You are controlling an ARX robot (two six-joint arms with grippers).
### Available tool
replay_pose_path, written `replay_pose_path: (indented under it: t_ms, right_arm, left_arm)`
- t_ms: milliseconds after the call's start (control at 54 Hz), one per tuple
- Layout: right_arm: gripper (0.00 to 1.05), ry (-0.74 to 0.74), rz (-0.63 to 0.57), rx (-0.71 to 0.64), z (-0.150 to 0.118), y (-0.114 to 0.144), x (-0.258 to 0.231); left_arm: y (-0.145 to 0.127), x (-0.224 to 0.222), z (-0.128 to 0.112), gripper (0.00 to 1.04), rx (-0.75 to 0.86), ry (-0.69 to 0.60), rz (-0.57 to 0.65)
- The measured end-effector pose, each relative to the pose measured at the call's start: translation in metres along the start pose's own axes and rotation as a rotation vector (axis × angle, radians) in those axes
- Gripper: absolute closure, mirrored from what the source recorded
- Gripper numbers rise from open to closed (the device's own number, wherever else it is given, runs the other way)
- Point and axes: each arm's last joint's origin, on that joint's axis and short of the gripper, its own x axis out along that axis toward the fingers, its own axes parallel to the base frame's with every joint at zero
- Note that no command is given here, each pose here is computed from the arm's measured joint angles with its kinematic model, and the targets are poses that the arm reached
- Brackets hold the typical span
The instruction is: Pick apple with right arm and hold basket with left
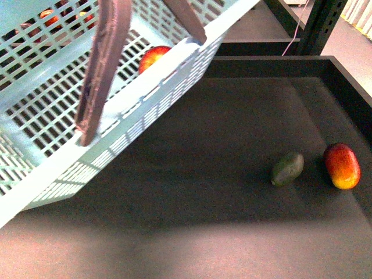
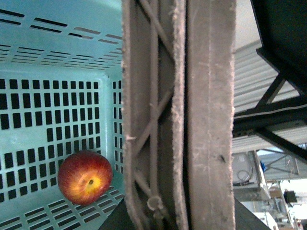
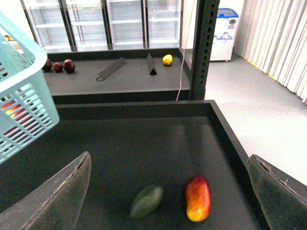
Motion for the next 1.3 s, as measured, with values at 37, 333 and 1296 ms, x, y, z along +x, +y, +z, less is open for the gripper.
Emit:
replay_pose_path:
  t_ms: [37, 333, 1296]
  right_arm:
    - [0.09, 0.000, 0.000, 0.000, 0.000, 0.000, 0.000]
    - [0.09, 0.000, 0.000, 0.000, 0.000, 0.000, 0.000]
    - [0.09, 0.000, 0.000, 0.000, 0.000, 0.000, 0.000]
  left_arm:
    - [0.005, 0.002, 0.008, 0.90, -0.025, -0.020, 0.016]
    - [0.072, 0.028, 0.062, 0.90, -0.202, -0.213, 0.246]
    - [0.198, 0.045, 0.073, 0.90, -0.517, -0.345, 0.606]
